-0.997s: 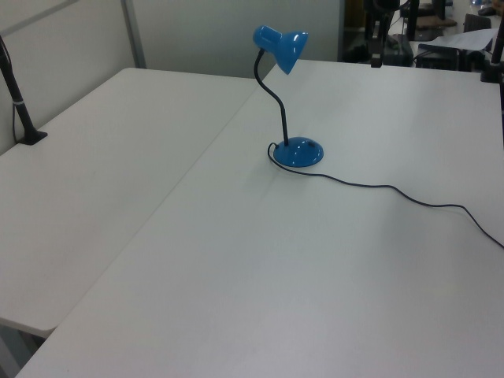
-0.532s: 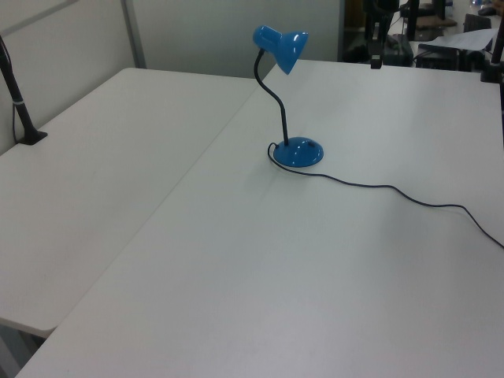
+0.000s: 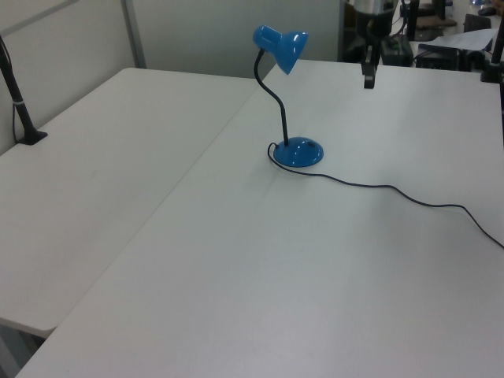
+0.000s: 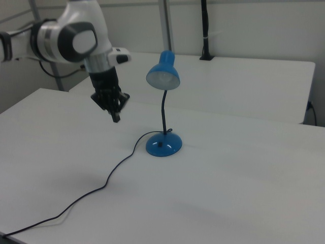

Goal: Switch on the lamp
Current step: 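Close the gripper and move it toward the blue lamp base, then lower the closed gripper onto the switch on the lamp base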

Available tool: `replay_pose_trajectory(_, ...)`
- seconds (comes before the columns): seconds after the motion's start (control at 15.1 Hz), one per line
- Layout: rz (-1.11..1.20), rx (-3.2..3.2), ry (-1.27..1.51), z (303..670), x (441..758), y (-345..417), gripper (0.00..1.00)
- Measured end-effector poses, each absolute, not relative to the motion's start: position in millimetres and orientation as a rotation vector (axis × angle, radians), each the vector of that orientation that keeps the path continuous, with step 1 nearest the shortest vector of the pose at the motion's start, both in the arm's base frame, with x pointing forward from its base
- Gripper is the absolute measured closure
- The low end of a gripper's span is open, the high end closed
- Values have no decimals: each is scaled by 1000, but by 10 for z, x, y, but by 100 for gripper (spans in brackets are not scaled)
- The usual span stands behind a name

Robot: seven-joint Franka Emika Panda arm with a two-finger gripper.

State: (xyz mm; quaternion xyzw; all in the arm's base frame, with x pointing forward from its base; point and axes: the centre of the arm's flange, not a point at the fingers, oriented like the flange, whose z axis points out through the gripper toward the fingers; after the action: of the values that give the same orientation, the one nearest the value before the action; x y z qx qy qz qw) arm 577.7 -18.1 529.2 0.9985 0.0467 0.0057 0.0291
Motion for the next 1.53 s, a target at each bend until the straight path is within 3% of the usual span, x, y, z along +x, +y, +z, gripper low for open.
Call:
replay_pose_trajectory(0.4, 304, 3063, 108, 4545, 5927, -423, 99)
replay_pose_trajectory(0.8, 551, 3036, 106, 4023, 6243, -490, 99)
replay_pose_trajectory(1.53, 705, 3014, 96, 3580, 6425, -540, 99)
